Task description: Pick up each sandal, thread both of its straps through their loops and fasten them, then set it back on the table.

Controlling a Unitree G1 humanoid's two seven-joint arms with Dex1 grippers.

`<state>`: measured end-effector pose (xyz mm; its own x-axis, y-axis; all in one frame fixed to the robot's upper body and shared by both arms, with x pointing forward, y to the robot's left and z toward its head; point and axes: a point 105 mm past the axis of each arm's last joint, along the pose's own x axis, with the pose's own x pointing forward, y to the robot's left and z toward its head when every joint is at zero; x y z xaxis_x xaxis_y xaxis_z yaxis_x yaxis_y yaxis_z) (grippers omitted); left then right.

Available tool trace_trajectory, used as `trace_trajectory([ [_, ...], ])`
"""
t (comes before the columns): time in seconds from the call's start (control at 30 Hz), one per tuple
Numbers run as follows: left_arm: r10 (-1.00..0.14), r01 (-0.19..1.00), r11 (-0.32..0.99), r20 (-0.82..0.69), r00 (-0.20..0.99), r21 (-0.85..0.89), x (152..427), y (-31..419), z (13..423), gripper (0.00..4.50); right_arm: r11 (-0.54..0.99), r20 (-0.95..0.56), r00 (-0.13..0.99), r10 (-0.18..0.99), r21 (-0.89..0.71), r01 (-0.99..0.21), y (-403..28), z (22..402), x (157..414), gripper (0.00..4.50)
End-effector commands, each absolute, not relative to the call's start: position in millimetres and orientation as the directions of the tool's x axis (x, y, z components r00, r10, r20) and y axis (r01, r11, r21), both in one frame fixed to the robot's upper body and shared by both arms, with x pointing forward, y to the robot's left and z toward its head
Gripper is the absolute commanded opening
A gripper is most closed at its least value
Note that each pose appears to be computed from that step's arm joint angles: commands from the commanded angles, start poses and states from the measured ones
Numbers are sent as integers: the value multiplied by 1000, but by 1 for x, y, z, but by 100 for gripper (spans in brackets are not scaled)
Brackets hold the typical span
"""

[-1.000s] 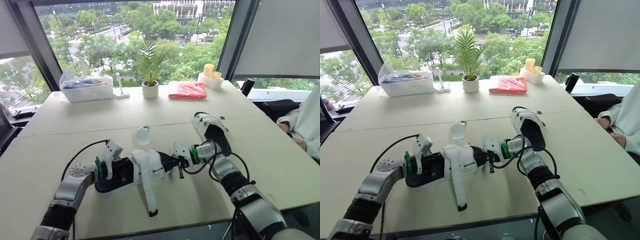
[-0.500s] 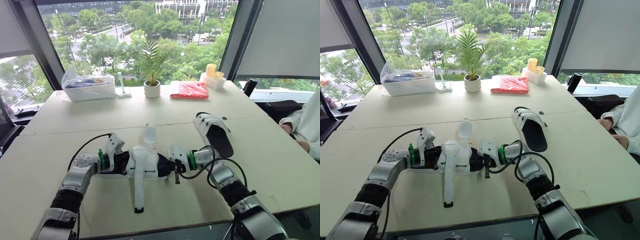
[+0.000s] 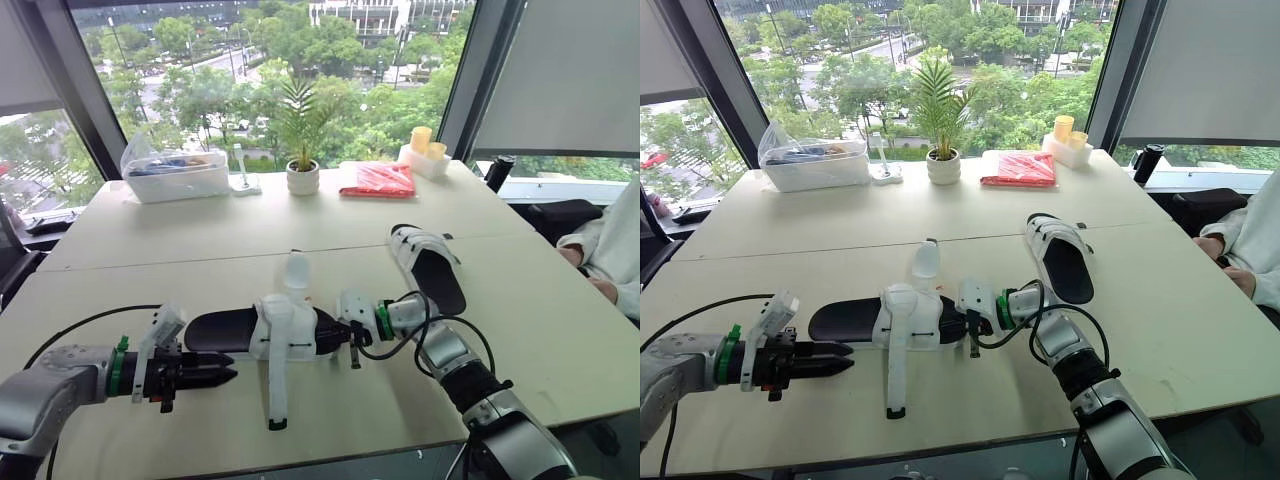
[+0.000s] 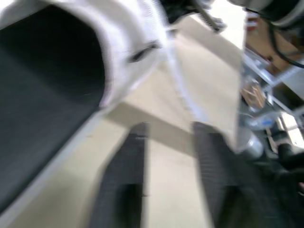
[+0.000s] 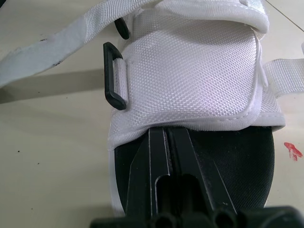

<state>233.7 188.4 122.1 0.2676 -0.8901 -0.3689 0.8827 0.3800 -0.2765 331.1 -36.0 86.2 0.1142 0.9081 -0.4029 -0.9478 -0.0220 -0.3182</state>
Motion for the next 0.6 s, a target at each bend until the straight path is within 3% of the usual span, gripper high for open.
trace_trajectory([
  [0.03, -894, 904, 362, -359, 267, -229, 238, 170, 121, 345, -32, -447, 103, 888, -285, -958, -38, 73, 331, 0],
  [0.07, -886, 904, 375, -367, 283, -208, 241, 167, 117, 396, -32, -448, 104, 888, -286, -958, -38, 73, 331, 0],
  [0.57, -925, 879, 329, -304, 228, -344, 238, 109, 87, 396, -24, -455, 121, 882, -300, -954, -42, 75, 336, 0],
  [0.6, -924, 873, 342, -294, 245, -347, 241, 109, 87, 373, -23, -455, 122, 882, -301, -953, -42, 76, 337, 0],
])
